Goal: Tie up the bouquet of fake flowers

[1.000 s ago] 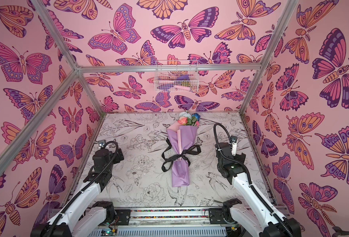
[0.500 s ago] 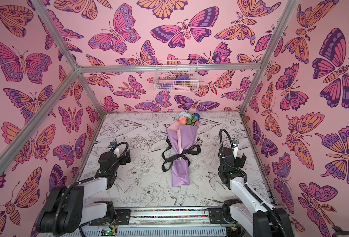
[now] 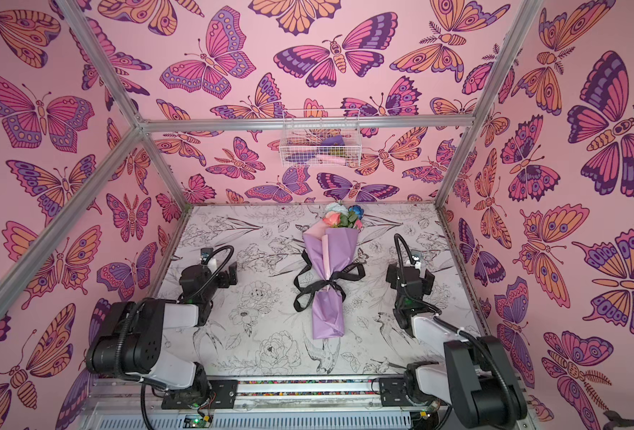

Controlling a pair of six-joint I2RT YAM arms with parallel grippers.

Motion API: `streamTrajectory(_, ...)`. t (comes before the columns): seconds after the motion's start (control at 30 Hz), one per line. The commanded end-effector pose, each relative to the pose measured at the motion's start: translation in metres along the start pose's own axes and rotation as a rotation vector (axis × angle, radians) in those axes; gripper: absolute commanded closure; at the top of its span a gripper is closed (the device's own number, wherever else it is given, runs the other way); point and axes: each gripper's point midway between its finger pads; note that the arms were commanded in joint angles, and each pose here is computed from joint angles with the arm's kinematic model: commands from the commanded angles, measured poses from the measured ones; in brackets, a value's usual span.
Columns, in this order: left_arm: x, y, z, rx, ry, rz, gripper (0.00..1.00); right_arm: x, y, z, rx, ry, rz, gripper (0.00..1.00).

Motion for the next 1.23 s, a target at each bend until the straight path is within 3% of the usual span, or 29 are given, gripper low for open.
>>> streamTrajectory(0.0,0.000,-0.005,-0.003,-0.002,0.018,-0.035,0.01,0.005,-0.020,0.019,-0.015,-0.095,-0.078,0.01)
streamTrajectory(0.23,0.000,-0.004,-0.003,-0.001,0.017,-0.029,0.01,0.029,0.004,0.028,-0.040,-0.139,-0.030,0.01)
streamTrajectory(0.43,0.000,-0.005,-0.005,0.007,0.023,-0.030,0.01,0.035,0.010,0.044,-0.034,-0.303,0.059,0.01)
streamTrajectory(1.2,0.000,-0.005,-0.004,0.003,0.017,-0.026,0.01,0.036,0.009,0.042,-0.026,-0.297,0.060,0.01)
Point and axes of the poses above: each gripper's point midway between its finger pads, its own x axis out along the fingers, its own z axis along the line the jaws close on, y = z × x, and after that the axes turned 12 degrees about x, right-handed
